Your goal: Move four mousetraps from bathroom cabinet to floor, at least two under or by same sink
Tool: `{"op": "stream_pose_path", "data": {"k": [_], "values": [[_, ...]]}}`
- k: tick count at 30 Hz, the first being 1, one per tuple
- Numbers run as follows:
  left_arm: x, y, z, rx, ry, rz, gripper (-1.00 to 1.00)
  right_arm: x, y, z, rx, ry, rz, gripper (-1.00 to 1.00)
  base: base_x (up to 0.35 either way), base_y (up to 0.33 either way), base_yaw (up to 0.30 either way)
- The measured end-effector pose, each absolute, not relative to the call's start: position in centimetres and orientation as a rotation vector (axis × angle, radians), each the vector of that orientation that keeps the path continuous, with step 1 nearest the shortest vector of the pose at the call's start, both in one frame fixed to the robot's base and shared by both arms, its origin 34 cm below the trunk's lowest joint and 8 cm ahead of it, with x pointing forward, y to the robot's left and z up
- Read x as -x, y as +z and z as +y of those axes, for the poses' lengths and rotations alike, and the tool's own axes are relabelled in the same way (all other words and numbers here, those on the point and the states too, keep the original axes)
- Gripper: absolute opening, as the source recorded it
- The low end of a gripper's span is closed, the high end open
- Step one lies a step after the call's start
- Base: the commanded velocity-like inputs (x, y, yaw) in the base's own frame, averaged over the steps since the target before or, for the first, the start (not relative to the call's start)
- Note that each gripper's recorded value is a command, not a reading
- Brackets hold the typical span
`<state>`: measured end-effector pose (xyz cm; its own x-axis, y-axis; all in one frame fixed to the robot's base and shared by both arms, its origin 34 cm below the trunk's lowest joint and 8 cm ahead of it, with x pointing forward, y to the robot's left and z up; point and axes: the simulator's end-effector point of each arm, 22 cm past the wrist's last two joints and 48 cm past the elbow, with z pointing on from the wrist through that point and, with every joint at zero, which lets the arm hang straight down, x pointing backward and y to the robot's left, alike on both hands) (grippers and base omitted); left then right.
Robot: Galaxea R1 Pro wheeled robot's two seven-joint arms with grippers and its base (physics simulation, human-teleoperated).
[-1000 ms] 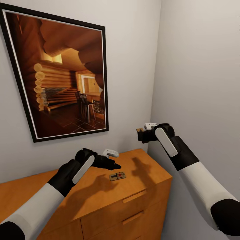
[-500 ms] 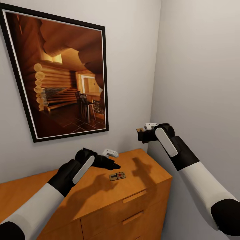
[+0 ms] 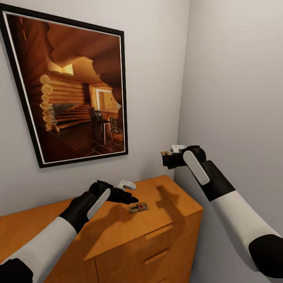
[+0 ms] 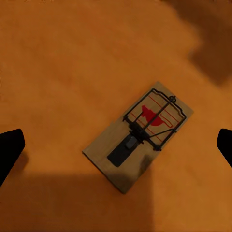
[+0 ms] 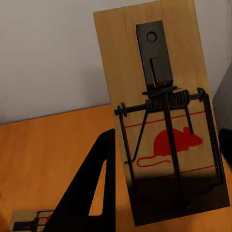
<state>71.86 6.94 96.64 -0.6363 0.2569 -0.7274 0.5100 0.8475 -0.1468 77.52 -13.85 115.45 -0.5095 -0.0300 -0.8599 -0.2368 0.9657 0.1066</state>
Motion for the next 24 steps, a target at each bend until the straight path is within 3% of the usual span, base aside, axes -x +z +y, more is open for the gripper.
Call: {"op": "stream_pose_path", "data": {"k": [24], "values": [[-71.1, 95.3, 4.9, -0.575, -0.513, 2.298, 1.00, -77.5, 115.5, -13.8, 0.189, 0.260, 2.095, -1.00, 0.000, 0.000, 0.000]]}}
